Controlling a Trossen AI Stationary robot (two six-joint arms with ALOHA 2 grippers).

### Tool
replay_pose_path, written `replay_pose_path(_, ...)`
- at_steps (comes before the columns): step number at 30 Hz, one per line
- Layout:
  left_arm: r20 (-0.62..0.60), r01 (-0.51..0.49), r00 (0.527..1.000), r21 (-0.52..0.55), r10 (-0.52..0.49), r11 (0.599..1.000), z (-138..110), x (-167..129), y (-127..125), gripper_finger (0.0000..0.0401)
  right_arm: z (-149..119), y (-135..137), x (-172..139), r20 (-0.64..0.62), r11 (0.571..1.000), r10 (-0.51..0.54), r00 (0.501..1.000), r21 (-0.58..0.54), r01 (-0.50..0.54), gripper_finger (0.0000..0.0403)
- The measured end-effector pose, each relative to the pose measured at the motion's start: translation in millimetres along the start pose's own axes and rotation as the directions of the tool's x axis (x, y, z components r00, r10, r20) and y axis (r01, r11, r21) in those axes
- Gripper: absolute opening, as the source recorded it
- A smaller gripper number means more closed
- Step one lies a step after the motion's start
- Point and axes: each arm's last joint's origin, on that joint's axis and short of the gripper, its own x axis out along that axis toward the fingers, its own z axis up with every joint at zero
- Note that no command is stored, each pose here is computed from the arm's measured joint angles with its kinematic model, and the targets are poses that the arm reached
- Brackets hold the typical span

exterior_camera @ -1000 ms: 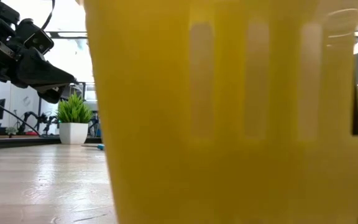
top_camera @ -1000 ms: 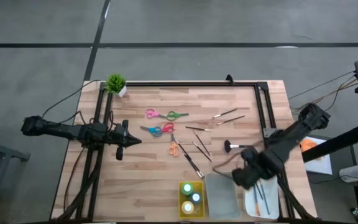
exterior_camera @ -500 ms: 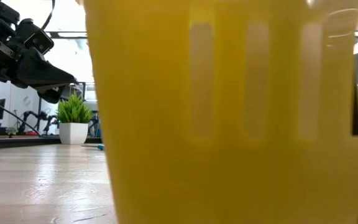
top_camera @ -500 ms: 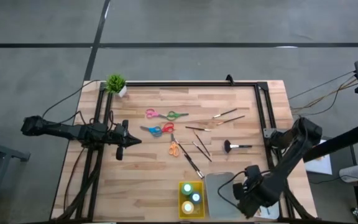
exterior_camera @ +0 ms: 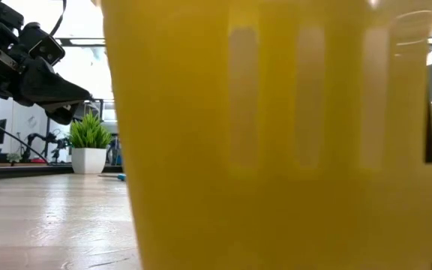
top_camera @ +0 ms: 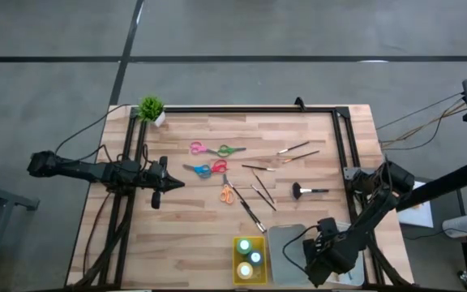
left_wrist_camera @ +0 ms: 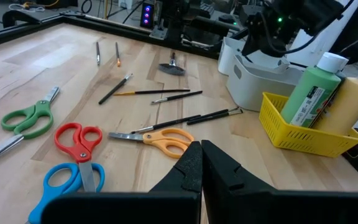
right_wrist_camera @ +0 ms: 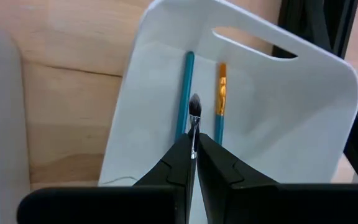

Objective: Pick & Place Paint Supplies
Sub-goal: Put the silver brush into the white bin

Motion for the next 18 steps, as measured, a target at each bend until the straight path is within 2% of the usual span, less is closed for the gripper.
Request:
replay_pose_path(12, -0.001, 0.0, 1.0, 0.0, 0.0, 1.0, -0.1, 0.0, 0.0, 0.0, 2.5, -2.9, -2.0, -0.016, 1.0, 0.024, 1.0, 0.007, -0.024, 0.0017)
replay_pose_path(18, -0.001, -0.001, 1.0, 0.0, 0.001, 1.0, -0.1, 0.0, 0.0, 0.0, 2.4, -2.5, -2.0, -0.012, 0.999, 0.032, 0.999, 0.006, -0.032, 0.0057)
